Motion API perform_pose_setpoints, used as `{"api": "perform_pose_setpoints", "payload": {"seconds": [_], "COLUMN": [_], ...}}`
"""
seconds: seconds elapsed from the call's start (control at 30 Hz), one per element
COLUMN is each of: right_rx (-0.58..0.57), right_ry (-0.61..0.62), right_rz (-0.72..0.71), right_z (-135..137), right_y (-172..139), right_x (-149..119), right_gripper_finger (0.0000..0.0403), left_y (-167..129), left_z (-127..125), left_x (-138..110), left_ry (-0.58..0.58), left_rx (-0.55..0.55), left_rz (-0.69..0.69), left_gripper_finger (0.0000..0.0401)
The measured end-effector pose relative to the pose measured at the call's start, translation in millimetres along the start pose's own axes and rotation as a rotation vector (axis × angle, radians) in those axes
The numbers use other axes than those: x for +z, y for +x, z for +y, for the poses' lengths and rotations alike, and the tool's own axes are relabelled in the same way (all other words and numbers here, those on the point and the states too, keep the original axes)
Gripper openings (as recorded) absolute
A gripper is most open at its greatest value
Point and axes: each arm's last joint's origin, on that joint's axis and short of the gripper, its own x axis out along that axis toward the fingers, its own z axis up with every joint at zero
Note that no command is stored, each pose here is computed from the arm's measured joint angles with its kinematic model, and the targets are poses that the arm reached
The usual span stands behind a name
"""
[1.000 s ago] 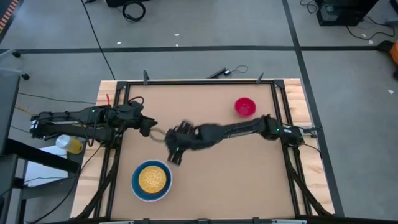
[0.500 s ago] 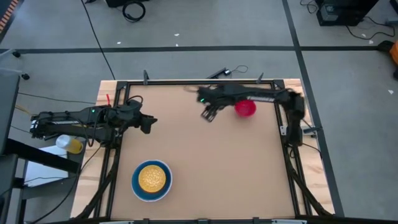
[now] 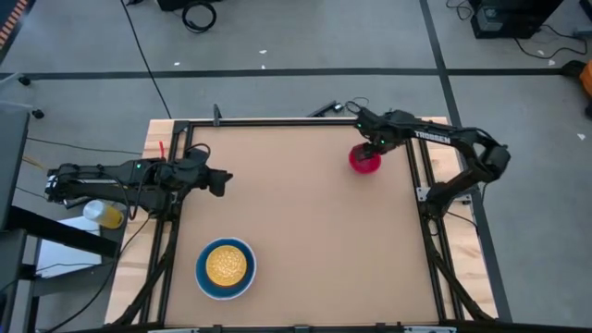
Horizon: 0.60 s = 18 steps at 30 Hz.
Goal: Nest bowls inside each other
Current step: Stack the pink bowl on top of the yellow bowl
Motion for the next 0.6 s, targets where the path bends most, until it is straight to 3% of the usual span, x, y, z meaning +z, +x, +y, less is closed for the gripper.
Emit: {"api": "perform_pose_setpoints", "payload": {"seconds": [0.27, 0.5, 0.6], "right_rx": [0.065, 0.124, 0.210], "right_ry": [0.042, -0.004, -0.036], "right_rz": [-0.002, -0.047, -0.077], "right_z": [-15, -4, 7], "right_y": [40, 45, 37], "right_x": [-16, -17, -16], "right_gripper_finger": [0.0179, 0.0056, 0.0013], "left_y": [0, 0, 0], "left_z": [1, 1, 0], "left_x": [0, 0, 0], "left_ry": [-0.047, -0.076, -0.078], "left_rx": [0.015, 0.015, 0.007], "left_rz": [-0.020, -0.018, -0.005], "left_gripper_finger": [0.0157, 0.0157, 0.0157]}}
